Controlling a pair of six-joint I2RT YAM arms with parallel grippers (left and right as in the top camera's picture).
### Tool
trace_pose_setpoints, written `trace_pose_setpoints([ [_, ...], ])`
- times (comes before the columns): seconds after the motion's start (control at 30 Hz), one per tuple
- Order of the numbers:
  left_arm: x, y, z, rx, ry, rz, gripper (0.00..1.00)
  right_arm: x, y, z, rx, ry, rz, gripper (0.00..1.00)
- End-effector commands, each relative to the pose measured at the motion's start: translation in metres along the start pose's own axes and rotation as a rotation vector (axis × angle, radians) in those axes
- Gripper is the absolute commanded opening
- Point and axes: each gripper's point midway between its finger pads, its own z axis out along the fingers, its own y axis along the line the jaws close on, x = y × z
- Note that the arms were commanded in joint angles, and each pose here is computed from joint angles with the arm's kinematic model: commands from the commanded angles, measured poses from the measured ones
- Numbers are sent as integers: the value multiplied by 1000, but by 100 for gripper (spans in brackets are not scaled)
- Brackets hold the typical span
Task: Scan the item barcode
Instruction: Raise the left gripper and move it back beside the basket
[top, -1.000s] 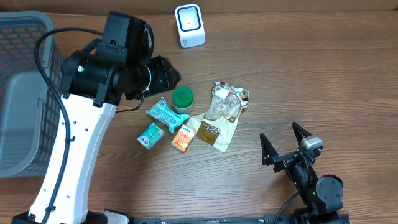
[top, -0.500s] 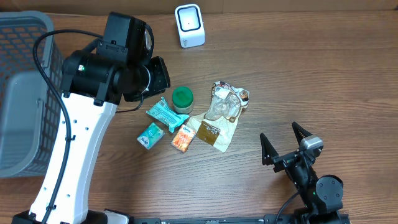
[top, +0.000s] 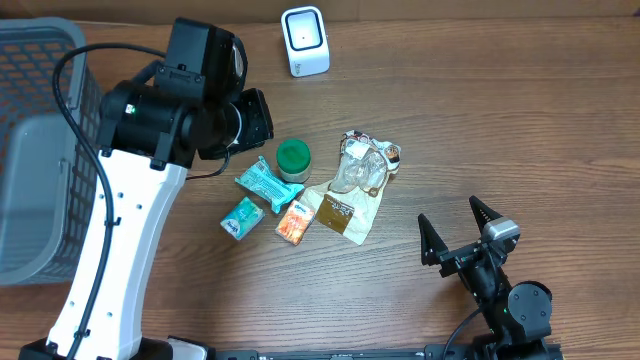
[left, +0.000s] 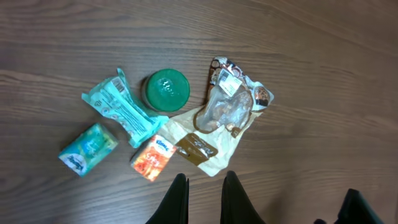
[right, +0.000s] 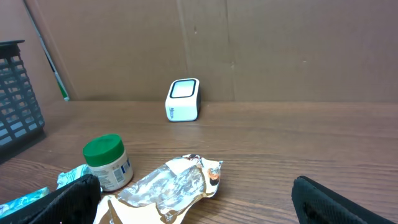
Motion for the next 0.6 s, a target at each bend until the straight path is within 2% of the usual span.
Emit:
trace_pose_setpoints([
  [0.0, -15, 17, -3, -21, -28, 111, 4, 3, 2, 0, -10, 0, 3, 100],
  [0.33, -48, 94, -23, -131, -76, 234, 4, 3, 2, 0, -10, 0, 3, 100],
  [0.57, -51, 116, -29, -182, -64, 379, 4, 3, 2, 0, -10, 0, 3, 100],
])
